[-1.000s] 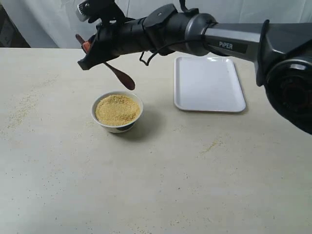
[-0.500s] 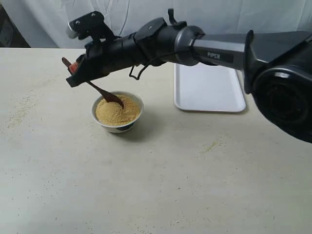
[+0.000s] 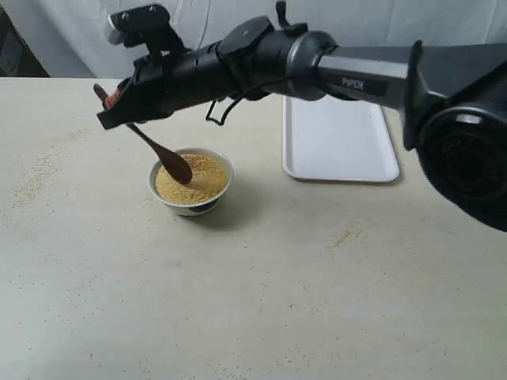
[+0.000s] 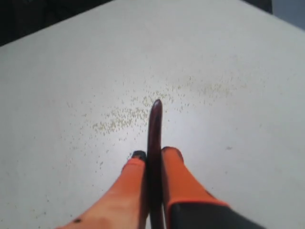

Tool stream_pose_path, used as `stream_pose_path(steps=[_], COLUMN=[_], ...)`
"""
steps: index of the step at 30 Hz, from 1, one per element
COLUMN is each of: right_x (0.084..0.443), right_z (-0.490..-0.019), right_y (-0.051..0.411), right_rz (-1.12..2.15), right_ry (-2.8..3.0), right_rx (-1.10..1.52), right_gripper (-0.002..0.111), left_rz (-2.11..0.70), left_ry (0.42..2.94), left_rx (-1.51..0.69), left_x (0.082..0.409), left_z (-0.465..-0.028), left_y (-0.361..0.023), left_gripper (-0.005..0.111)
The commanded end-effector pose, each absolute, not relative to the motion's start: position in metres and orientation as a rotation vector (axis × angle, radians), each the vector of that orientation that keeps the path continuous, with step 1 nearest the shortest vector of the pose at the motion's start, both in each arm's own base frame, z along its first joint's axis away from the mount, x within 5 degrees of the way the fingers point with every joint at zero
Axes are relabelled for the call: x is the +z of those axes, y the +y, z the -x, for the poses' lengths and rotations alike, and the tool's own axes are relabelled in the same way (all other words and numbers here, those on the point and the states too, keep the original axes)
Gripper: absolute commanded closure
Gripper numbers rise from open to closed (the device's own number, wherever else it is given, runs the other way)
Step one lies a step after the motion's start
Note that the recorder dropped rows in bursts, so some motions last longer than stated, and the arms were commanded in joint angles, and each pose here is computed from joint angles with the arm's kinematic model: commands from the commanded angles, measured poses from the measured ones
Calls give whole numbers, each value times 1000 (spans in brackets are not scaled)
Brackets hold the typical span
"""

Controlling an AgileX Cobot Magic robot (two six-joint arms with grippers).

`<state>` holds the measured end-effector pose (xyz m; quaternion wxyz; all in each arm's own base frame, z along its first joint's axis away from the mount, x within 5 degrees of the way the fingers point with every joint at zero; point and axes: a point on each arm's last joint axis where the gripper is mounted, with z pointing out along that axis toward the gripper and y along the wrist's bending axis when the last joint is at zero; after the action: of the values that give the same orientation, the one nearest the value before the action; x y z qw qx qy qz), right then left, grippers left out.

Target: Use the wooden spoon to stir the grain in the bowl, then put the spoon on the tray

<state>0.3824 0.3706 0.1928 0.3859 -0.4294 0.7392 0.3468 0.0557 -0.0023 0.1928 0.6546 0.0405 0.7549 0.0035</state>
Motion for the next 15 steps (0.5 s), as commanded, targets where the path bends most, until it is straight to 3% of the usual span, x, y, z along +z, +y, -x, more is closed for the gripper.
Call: stream_pose_path(steps=[1, 4, 15], right_x=[167, 163, 205], right_z=[-388, -399, -422], right_y=[372, 365, 335], right_rz=[1058, 952, 786], right_ry=[1944, 1980, 1934], right_rx=[857, 810, 736], right_gripper=[108, 108, 108], left_rz=[-92, -92, -92], left_ry=[1698, 1698, 1698], left_rx=[3, 3, 3], left_x=[194, 194, 194], left_z=[-56, -56, -56], left_y=[-3, -3, -3], left_gripper=[107, 107, 107])
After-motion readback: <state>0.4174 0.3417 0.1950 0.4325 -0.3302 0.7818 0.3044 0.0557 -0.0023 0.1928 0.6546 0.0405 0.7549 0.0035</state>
